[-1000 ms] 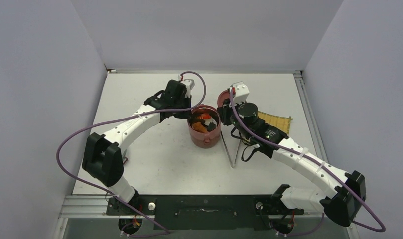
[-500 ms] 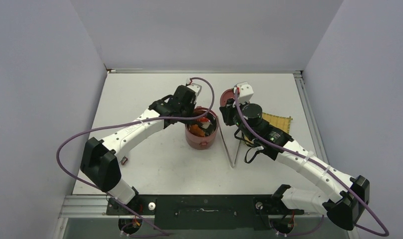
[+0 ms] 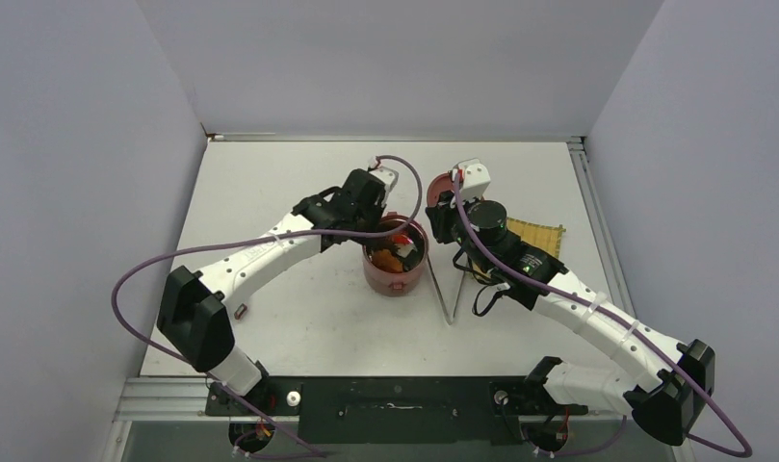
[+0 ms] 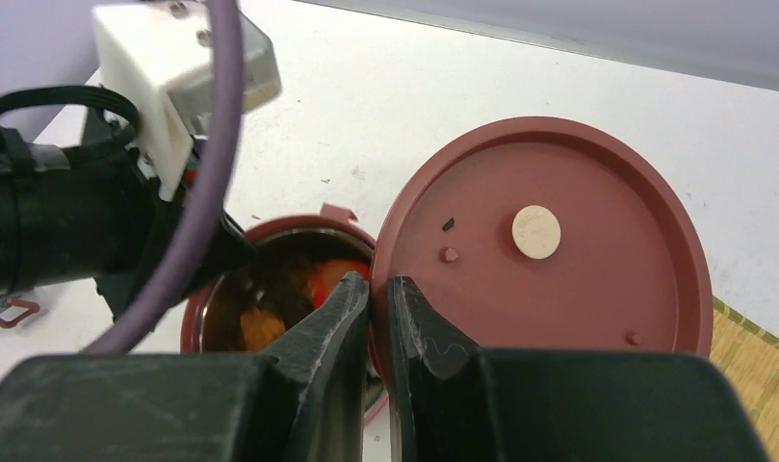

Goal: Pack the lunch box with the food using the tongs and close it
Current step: Adjust the packing box at the center of the board.

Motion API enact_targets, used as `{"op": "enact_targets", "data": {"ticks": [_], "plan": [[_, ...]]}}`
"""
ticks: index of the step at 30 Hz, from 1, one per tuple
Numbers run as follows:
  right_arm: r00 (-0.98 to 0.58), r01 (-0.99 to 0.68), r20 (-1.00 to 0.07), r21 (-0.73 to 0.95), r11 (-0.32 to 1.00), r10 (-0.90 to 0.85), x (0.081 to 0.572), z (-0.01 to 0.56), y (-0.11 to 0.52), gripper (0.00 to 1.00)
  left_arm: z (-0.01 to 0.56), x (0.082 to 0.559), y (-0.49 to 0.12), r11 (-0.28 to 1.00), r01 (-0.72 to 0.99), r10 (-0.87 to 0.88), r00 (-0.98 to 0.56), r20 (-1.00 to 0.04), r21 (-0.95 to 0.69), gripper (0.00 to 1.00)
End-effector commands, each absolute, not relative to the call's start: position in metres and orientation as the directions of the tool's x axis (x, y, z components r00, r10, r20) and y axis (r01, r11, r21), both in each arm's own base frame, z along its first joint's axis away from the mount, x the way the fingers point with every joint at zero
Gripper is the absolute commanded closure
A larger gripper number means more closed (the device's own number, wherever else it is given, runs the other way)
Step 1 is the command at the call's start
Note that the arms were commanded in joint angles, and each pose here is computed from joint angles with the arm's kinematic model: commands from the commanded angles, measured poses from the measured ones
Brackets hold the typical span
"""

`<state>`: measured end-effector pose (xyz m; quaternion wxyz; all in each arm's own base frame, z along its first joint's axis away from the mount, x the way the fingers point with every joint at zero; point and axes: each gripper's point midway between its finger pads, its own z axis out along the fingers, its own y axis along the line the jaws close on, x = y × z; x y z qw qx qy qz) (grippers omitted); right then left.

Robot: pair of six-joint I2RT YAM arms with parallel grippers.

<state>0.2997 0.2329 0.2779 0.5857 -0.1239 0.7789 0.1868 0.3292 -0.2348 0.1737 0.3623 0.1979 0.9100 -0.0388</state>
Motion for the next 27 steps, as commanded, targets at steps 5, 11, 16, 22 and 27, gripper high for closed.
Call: {"op": "enact_targets", "data": {"ticks": [5,11,16,22,27], "plan": [[-0.243,-0.399,-0.966,0.182,0.899,0.088,0.302,0.297,0.23,0.95,0.175,0.345,-0.207,0.948,0.313,0.191,-0.713,-0.674,-0.063,1.0],[-0.243,-0.402,-0.966,0.18,0.898,0.085,0.302,0.299,0.231,0.95,0.158,0.328,-0.227,0.927,0.373,0.303,-0.718,-0.627,0.021,1.0],[-0.248,-0.395,-0.965,0.181,0.901,0.086,0.302,0.294,0.229,0.95,0.18,0.345,-0.204,0.955,0.294,0.188,-0.706,-0.683,-0.041,1.0],[-0.254,-0.408,-0.963,0.186,0.894,0.085,0.304,0.296,0.235,0.95,0.175,0.319,-0.242,0.914,0.404,0.313,-0.671,-0.672,0.023,1.0],[-0.262,-0.419,-0.961,0.197,0.886,0.09,0.302,0.293,0.237,0.95,0.183,0.35,-0.191,0.964,0.249,0.119,-0.713,-0.691,-0.091,1.0]]}}
